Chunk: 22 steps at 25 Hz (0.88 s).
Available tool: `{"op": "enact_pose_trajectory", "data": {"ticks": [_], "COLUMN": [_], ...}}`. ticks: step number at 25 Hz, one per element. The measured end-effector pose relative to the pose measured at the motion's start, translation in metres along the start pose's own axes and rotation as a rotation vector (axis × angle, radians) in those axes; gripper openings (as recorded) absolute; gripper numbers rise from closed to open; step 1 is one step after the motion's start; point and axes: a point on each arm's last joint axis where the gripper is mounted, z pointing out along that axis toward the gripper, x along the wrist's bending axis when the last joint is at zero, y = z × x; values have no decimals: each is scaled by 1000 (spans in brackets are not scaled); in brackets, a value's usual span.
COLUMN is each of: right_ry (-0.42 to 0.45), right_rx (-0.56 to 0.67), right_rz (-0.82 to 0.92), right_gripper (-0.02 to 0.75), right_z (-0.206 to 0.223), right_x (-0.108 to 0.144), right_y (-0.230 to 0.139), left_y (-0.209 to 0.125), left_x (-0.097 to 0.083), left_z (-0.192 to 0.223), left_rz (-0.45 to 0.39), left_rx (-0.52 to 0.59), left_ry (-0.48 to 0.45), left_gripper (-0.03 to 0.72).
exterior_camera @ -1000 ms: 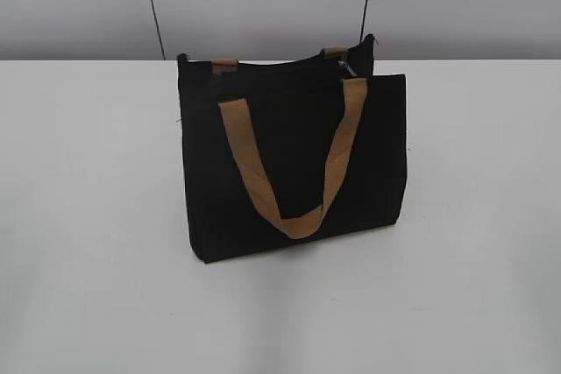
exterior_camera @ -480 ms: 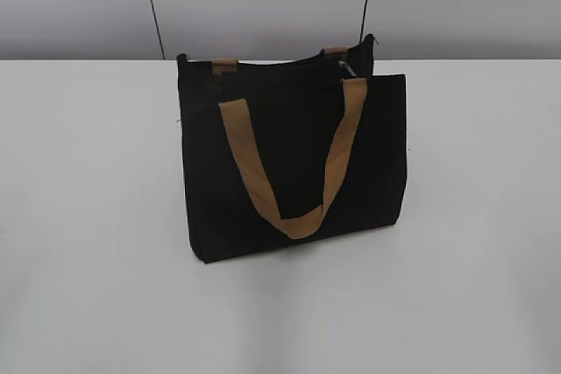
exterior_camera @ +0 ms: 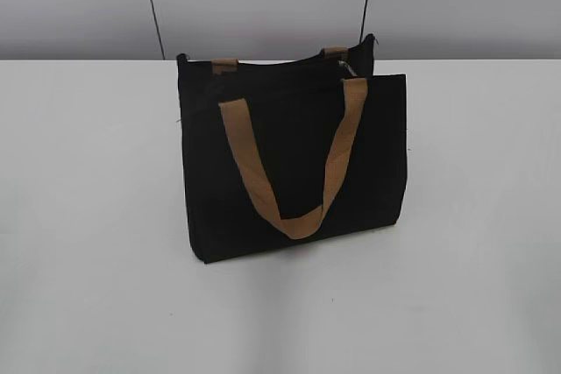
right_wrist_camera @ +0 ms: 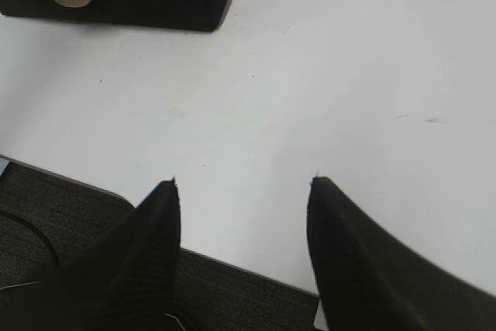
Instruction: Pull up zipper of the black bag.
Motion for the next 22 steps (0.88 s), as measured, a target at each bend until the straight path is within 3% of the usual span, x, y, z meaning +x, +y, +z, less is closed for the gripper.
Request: {"op": "enact_pose_trajectory", "data": {"ticks": [14,22], "right_ry": [3,-14], "right_rx": [-1,-1], "right_rz": [1,14], "right_gripper": [412,411], "right_z": [0,0], "right_x": [0,0], "right_y": [0,0], "left_y": [0,0], "left_x": [0,1], "left_z": [0,-1], "left_rz": [-2,-68], "left_rx": [0,-12], "left_ry": [3,112], "left_gripper": [351,342]}}
